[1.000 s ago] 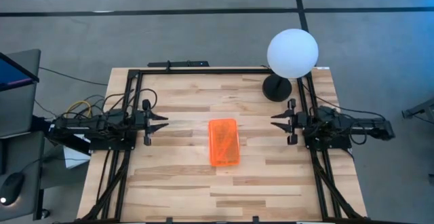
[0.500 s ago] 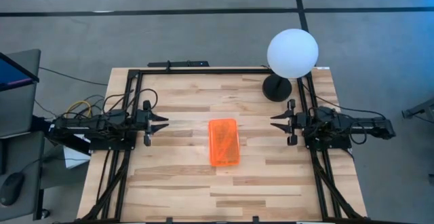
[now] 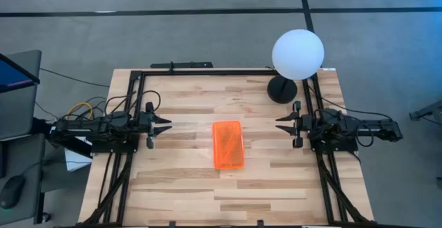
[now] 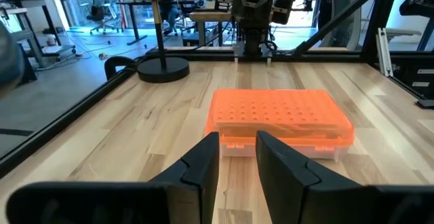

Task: Pick & place school supplies into a supply box
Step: Return to Home Position

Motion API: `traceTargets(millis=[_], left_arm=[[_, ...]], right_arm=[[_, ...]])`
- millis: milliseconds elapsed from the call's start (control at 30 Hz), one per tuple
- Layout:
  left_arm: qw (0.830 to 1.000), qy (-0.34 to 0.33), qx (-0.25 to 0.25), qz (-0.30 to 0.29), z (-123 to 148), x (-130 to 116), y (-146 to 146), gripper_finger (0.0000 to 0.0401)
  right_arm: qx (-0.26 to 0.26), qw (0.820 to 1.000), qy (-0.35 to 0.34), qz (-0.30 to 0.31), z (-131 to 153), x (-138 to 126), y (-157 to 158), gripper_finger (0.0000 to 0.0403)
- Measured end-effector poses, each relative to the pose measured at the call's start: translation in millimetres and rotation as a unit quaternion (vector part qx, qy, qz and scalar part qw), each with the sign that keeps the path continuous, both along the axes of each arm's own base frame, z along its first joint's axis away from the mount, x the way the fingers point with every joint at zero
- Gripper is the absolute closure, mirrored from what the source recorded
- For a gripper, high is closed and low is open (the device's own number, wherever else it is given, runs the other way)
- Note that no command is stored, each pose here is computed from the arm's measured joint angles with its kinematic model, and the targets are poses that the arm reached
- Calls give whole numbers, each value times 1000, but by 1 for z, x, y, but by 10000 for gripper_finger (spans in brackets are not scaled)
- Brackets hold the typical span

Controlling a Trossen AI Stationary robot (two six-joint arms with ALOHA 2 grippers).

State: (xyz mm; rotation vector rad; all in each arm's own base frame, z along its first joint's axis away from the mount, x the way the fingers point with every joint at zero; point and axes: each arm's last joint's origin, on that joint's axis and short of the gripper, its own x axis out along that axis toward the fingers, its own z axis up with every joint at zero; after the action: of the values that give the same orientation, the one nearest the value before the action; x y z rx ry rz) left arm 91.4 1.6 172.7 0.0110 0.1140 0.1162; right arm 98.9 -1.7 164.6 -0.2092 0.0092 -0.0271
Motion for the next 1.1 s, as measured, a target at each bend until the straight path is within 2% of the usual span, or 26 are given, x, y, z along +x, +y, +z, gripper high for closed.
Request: traceTargets(millis=[1100], left_arm=[[1000, 0, -1, 1, 0, 0, 0, 308]], right_arm=[[0, 1000, 0, 0, 0, 0, 0, 301]])
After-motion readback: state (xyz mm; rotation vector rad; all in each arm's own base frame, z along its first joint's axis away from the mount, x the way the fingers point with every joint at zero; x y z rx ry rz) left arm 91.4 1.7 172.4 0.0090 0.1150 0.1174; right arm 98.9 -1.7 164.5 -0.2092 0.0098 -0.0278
